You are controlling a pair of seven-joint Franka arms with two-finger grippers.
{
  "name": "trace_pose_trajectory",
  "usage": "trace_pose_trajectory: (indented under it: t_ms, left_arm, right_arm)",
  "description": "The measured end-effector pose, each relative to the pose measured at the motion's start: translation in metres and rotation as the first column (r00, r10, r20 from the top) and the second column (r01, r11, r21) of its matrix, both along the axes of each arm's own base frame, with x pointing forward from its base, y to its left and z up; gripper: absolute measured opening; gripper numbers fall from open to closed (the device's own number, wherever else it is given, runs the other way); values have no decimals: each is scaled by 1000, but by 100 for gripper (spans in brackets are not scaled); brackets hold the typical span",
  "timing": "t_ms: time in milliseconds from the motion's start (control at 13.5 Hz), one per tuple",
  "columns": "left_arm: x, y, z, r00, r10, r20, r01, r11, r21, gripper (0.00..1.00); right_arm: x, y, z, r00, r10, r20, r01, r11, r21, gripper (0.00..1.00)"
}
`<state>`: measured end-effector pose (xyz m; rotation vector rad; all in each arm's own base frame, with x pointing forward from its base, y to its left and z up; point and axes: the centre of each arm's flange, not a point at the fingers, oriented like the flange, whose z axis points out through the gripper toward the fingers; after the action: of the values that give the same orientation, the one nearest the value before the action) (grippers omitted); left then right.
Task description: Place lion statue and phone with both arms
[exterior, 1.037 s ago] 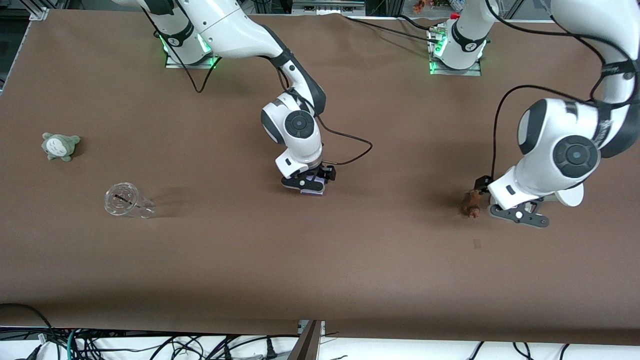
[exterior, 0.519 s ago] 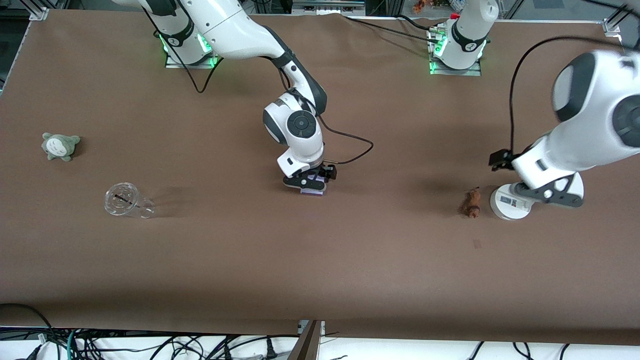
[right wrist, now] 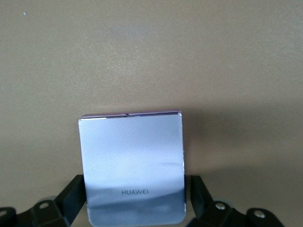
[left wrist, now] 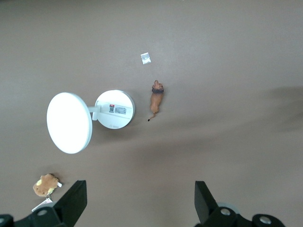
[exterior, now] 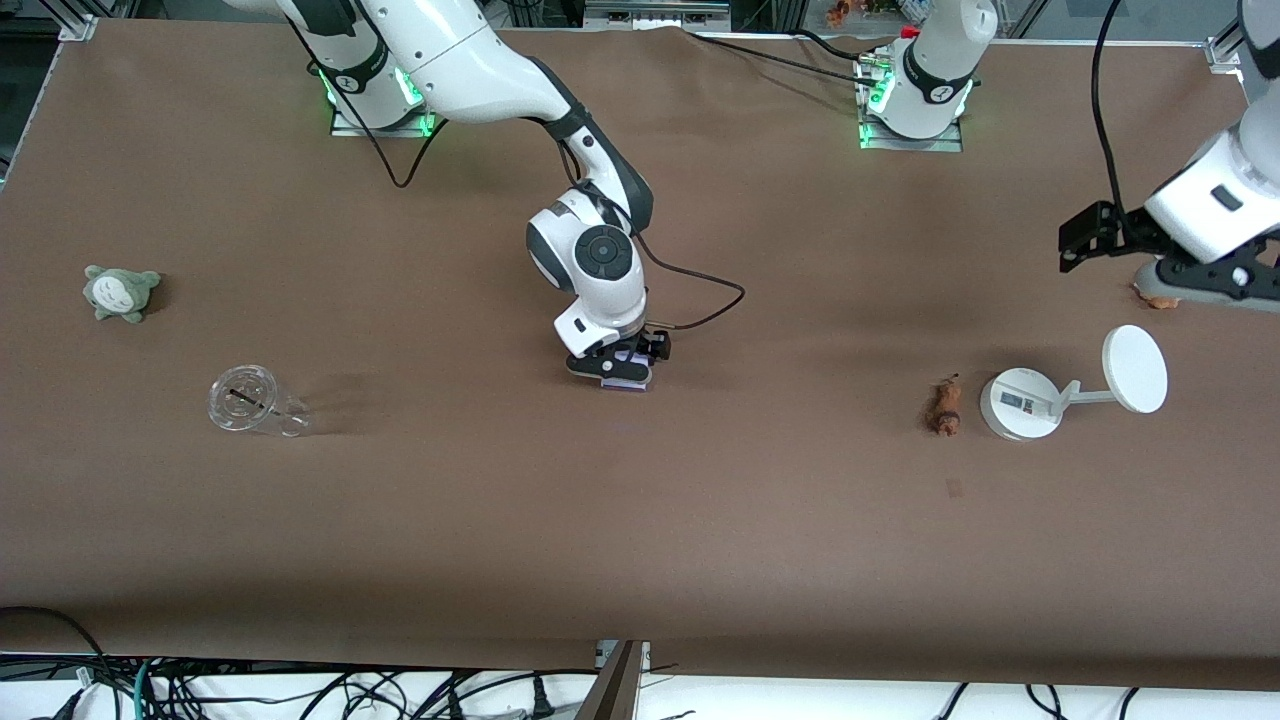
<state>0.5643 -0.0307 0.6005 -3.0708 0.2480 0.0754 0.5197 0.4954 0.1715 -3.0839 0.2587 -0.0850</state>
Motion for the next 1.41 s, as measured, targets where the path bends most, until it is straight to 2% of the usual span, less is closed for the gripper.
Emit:
trace_pose_trajectory:
  t_ms: [74, 296, 444, 519, 667, 815, 963, 1185, 1407]
  left_arm:
    - [-5, 5, -4, 1000, 9, 9, -9, 1000, 1, 100]
    - [-14, 11, -21, 1000, 18, 2, -18, 1000, 2, 100]
    - [-14, 10, -25, 1000, 18, 0, -18, 1000, 3, 100]
    - [-14, 10, -26, 1000, 19, 0, -19, 1000, 3, 100]
    - [-14, 10, -26, 1000, 20, 3, -20, 1000, 0, 100]
    - [-14, 10, -27, 1000, 21, 3, -21, 1000, -1, 100]
    - [-14, 12, -27, 1000, 24, 3, -24, 1000, -1, 100]
    - [-14, 12, -27, 1000, 25, 1, -25, 1000, -1, 100]
    - [-14, 11, -28, 1000, 23, 0, -23, 1000, -1, 100]
  right_arm:
    - [1, 0, 1, 1000, 0, 2, 0, 1000, 2, 85]
    - [10, -2, 9, 1000, 11, 22, -12, 1000, 5, 84]
    - [30, -18, 27, 998, 50, 41, -50, 999, 0, 84]
    - [45, -36, 40, 996, 80, 35, -80, 997, -14, 84]
    - [80, -90, 71, 991, 131, -6, -131, 990, -44, 84]
    - [113, -160, 100, 983, 173, -67, -177, 982, -64, 84]
    - [136, -227, 113, 974, 191, -123, -200, 977, -68, 84]
    - [153, -314, 99, 960, 205, -190, -220, 974, -60, 84]
    - [152, -383, 70, 946, 208, -249, -225, 973, -43, 84]
